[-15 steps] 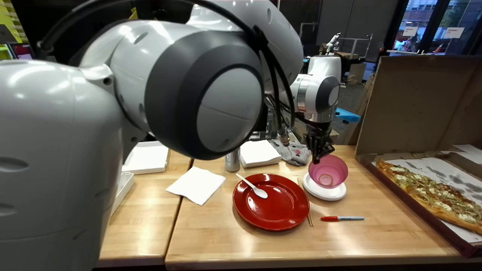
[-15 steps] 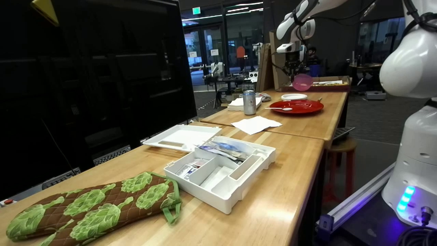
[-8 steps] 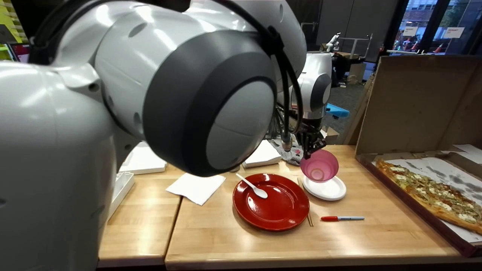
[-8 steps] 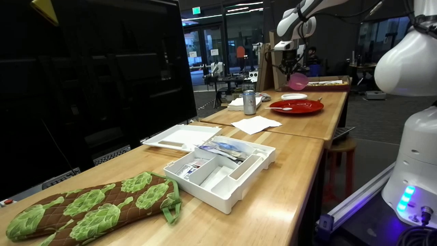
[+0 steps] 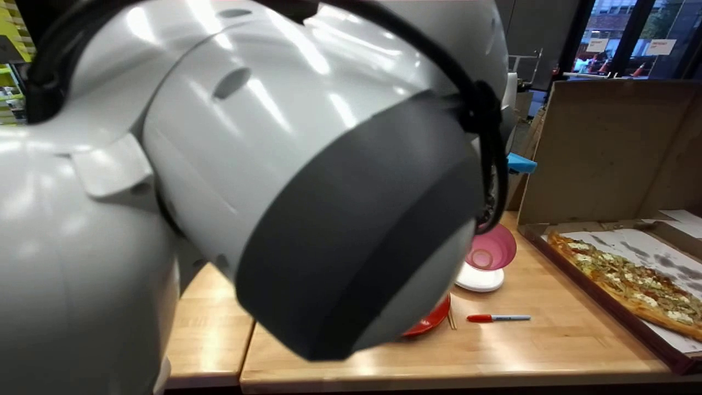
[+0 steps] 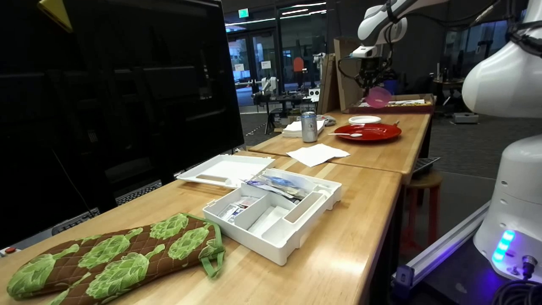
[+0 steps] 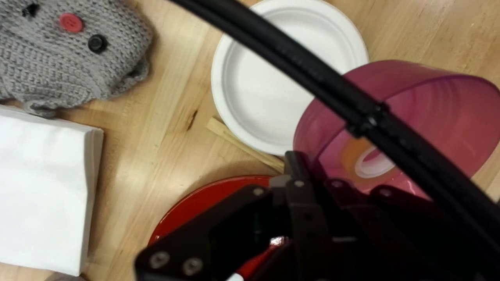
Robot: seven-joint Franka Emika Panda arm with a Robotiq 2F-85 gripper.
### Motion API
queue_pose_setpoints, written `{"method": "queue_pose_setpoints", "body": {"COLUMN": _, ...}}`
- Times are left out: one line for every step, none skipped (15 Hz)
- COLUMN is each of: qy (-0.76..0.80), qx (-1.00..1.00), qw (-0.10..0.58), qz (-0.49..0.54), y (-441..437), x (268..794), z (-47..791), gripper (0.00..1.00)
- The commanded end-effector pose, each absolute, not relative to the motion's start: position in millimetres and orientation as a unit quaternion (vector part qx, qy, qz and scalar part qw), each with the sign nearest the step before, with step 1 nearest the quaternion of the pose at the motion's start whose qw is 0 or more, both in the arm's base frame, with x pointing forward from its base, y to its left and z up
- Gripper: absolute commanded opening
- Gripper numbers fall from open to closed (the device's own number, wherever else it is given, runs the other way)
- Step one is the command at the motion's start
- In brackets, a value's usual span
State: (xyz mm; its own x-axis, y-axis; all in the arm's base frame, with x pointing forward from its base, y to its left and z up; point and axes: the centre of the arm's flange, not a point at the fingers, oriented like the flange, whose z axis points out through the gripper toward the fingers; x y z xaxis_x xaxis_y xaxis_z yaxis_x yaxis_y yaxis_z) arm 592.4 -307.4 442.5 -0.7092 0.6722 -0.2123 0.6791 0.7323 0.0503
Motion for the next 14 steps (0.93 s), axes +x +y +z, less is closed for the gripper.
{"method": "queue_pose_setpoints", "body": {"qy": 0.932, "qx": 0.346, "qw": 0.103, "qz": -0.010, "y": -324.7, "x": 579.9, "z": 439.5, "gripper": 0.01}}
{"method": "queue_pose_setpoints", "body": {"qy": 0.934, "qx": 0.343, "qw": 0.102, "qz": -0.011, "y": -326.1, "x": 579.0, "z": 437.0, "gripper": 0.01}}
{"method": "queue_pose_setpoints", "body": {"qy": 0.935, "qx": 0.340, "qw": 0.100, "qz": -0.011, "y": -327.6, "x": 578.2, "z": 434.8, "gripper": 0.01}}
{"method": "queue_pose_setpoints", "body": {"qy": 0.936, "qx": 0.339, "qw": 0.099, "qz": -0.011, "y": -328.9, "x": 576.1, "z": 432.6, "gripper": 0.01}}
{"method": "queue_pose_setpoints", "body": {"qy": 0.936, "qx": 0.337, "qw": 0.097, "qz": -0.012, "y": -330.2, "x": 575.6, "z": 431.8, "gripper": 0.01}}
{"method": "queue_pose_setpoints", "body": {"qy": 0.937, "qx": 0.336, "qw": 0.097, "qz": -0.013, "y": -330.5, "x": 573.9, "z": 431.2, "gripper": 0.01}}
{"method": "queue_pose_setpoints", "body": {"qy": 0.937, "qx": 0.335, "qw": 0.098, "qz": -0.014, "y": -330.7, "x": 572.8, "z": 431.6, "gripper": 0.01}}
{"method": "queue_pose_setpoints", "body": {"qy": 0.937, "qx": 0.335, "qw": 0.098, "qz": -0.015, "y": -330.3, "x": 572.5, "z": 432.1, "gripper": 0.01}}
{"method": "queue_pose_setpoints", "body": {"qy": 0.936, "qx": 0.336, "qw": 0.100, "qz": -0.017, "y": -329.4, "x": 572.7, "z": 433.8, "gripper": 0.01}}
{"method": "queue_pose_setpoints", "body": {"qy": 0.936, "qx": 0.335, "qw": 0.102, "qz": -0.018, "y": -327.9, "x": 572.1, "z": 435.6, "gripper": 0.01}}
{"method": "queue_pose_setpoints", "body": {"qy": 0.936, "qx": 0.334, "qw": 0.105, "qz": -0.019, "y": -325.4, "x": 571.7, "z": 437.7, "gripper": 0.01}}
{"method": "queue_pose_setpoints", "body": {"qy": 0.937, "qx": 0.332, "qw": 0.107, "qz": -0.018, "y": -323.1, "x": 571.9, "z": 439.5, "gripper": 0.01}}
{"method": "queue_pose_setpoints", "body": {"qy": 0.938, "qx": 0.329, "qw": 0.108, "qz": -0.018, "y": -319.4, "x": 571.9, "z": 441.7, "gripper": 0.01}}
{"method": "queue_pose_setpoints", "body": {"qy": 0.939, "qx": 0.325, "qw": 0.110, "qz": -0.018, "y": -315.1, "x": 573.0, "z": 443.2, "gripper": 0.01}}
